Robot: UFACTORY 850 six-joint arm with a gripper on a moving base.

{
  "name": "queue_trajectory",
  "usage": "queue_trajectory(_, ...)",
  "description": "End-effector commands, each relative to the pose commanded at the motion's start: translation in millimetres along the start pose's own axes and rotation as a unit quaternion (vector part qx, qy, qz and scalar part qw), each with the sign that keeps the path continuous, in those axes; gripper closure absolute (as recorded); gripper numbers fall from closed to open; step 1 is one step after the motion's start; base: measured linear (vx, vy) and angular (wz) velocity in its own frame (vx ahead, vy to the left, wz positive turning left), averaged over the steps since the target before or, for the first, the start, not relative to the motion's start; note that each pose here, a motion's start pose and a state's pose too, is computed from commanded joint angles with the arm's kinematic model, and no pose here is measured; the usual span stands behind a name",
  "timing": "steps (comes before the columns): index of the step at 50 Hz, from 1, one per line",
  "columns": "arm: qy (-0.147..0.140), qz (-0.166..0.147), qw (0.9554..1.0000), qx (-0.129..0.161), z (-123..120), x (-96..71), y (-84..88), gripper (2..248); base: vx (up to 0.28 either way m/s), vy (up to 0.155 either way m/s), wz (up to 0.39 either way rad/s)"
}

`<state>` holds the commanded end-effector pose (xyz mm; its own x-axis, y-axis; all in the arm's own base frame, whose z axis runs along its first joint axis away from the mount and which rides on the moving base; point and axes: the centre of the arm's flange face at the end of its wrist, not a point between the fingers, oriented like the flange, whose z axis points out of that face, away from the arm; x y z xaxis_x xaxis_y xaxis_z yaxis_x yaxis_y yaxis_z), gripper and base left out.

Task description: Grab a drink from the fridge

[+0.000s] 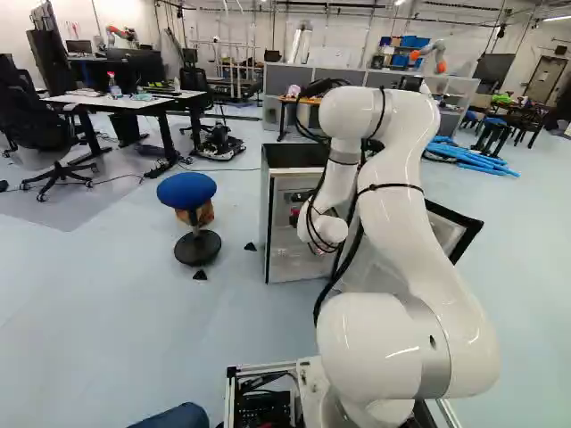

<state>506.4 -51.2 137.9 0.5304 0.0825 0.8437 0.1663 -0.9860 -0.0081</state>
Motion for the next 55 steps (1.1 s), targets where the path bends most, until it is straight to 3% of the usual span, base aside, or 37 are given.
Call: queue_trajectory(55, -0.001, 0.008, 0.9999, -0.012, -128, 17.3, -20.0, 157, 0.0, 0.0, 0.0)
